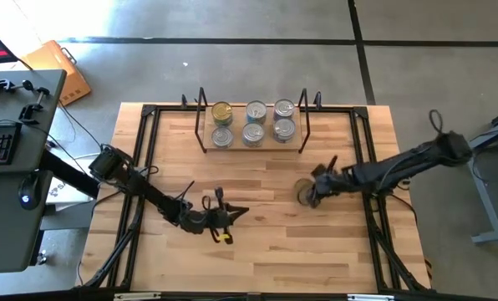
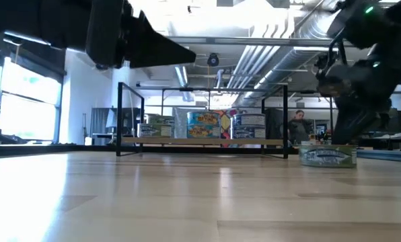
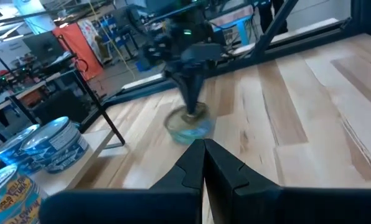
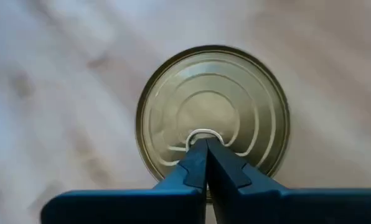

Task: Stack canned seafood by type on shelf
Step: Stack the green tuna can on top of the green tuna can on the shelf

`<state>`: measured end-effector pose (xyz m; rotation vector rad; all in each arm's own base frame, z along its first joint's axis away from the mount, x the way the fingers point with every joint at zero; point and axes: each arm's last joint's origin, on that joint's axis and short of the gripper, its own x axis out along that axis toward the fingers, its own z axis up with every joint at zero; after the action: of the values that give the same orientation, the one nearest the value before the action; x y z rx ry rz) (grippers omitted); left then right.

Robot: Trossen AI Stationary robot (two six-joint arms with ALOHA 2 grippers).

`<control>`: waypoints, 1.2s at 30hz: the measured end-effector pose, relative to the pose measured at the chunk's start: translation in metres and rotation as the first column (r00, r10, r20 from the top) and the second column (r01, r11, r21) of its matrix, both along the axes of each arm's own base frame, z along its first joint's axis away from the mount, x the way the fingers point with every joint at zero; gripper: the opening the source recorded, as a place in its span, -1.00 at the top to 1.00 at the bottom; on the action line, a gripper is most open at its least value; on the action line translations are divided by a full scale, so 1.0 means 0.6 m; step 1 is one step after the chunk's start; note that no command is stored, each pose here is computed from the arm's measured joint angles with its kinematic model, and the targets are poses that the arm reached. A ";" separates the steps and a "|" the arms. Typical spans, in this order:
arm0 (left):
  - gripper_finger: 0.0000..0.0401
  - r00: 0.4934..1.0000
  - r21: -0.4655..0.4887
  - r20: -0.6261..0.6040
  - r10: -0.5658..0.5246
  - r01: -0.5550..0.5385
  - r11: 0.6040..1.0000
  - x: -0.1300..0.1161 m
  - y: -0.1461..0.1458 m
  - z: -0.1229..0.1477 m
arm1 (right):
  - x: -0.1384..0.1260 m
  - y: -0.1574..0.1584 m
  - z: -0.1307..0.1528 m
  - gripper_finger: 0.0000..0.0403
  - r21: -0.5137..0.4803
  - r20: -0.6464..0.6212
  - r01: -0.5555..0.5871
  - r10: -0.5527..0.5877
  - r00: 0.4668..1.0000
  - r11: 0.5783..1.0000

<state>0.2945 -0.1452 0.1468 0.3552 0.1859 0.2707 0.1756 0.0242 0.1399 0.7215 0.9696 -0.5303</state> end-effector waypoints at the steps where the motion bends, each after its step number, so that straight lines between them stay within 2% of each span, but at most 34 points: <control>1: 1.00 1.000 -0.002 0.003 0.001 -0.001 1.000 0.001 0.000 0.001 | 0.006 0.011 -0.002 1.00 0.006 0.030 -0.024 0.024 0.999 1.000; 6: 1.00 1.000 -0.011 0.012 0.003 -0.003 1.000 0.004 -0.002 0.008 | 0.054 0.039 -0.030 1.00 -0.047 0.164 -0.030 0.038 0.986 0.998; 9: 1.00 1.000 -0.012 -0.015 0.006 -0.006 1.000 -0.001 -0.002 0.015 | 0.104 0.039 -0.051 1.00 -0.077 0.275 -0.047 0.066 0.959 0.996; 12: 1.00 0.998 -0.025 -0.058 0.004 -0.005 1.000 -0.014 -0.002 0.028 | 0.172 0.036 -0.061 1.00 -0.167 0.351 -0.101 0.154 0.924 0.981; 14: 1.00 0.996 -0.045 -0.091 0.006 -0.010 0.999 -0.025 -0.001 0.040 | 0.226 0.037 -0.058 1.00 -0.261 0.406 -0.142 0.242 0.881 0.955; 17: 1.00 0.989 -0.091 -0.147 0.021 -0.035 0.995 -0.045 0.006 0.055 | 0.300 0.047 -0.044 1.00 -0.422 0.446 -0.201 0.395 0.803 0.884; 19: 1.00 0.981 -0.131 -0.190 0.040 -0.065 0.989 -0.059 0.012 0.060 | 0.345 0.058 -0.013 1.00 -0.495 0.516 -0.177 0.452 0.728 0.851; 21: 1.00 0.972 -0.185 -0.225 0.063 -0.106 0.977 -0.072 0.017 0.061 | 0.366 0.068 0.014 1.00 -0.546 0.540 -0.163 0.494 0.682 0.822; 24: 1.00 0.954 -0.223 -0.287 0.084 -0.152 0.963 -0.087 0.018 0.052 | 0.359 0.076 0.022 1.00 -0.582 0.514 -0.172 0.523 0.680 0.795; 28: 0.94 0.930 -0.212 -0.364 0.054 -0.138 0.967 -0.089 0.010 0.027 | 0.318 0.080 0.048 1.00 -0.591 0.549 -0.115 0.502 0.668 0.799; 32: 0.73 0.915 -0.181 -0.401 0.026 -0.107 0.978 -0.076 0.004 -0.010 | 0.268 0.080 0.031 1.00 -0.593 0.508 -0.157 0.518 0.688 0.790; 36: 0.44 0.909 -0.145 -0.413 0.056 -0.126 0.981 -0.055 0.017 -0.038 | 0.235 0.082 0.013 1.00 -0.546 0.539 -0.158 0.488 0.687 0.823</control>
<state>0.2613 -0.1352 0.1238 0.2306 0.6363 0.2687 0.3163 0.0734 0.1477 0.2339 0.2515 -0.1269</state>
